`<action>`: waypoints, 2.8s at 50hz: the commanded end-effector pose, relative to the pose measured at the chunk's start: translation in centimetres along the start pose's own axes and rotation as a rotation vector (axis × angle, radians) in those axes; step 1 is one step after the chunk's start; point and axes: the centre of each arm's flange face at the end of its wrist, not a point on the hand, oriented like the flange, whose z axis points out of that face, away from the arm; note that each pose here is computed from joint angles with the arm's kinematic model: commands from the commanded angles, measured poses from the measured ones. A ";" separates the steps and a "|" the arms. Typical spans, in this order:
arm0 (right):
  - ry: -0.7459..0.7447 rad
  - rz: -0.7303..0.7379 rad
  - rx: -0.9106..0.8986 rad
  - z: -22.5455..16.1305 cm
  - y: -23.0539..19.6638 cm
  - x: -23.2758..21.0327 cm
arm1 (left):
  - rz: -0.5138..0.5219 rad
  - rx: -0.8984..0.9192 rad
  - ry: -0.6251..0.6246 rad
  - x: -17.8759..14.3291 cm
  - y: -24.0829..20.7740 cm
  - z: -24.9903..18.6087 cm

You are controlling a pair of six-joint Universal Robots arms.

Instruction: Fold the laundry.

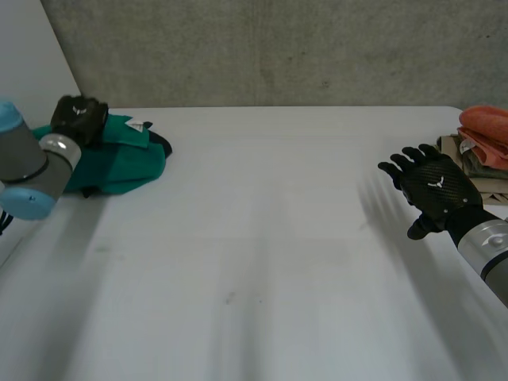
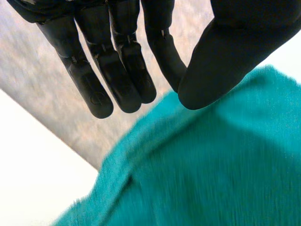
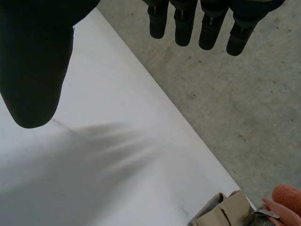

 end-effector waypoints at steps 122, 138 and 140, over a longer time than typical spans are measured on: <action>-0.049 0.343 -0.426 -3.4 2.0 -4.5 | -0.343 -0.253 0.389 14.4 -7.1 -21.1; 0.161 0.170 -0.108 -0.2 -2.6 -0.9 | -0.343 -0.220 0.393 14.4 -7.9 -21.8; 0.185 0.139 -0.021 -0.5 -5.6 0.1 | -0.344 -0.205 0.390 14.3 -8.0 -21.6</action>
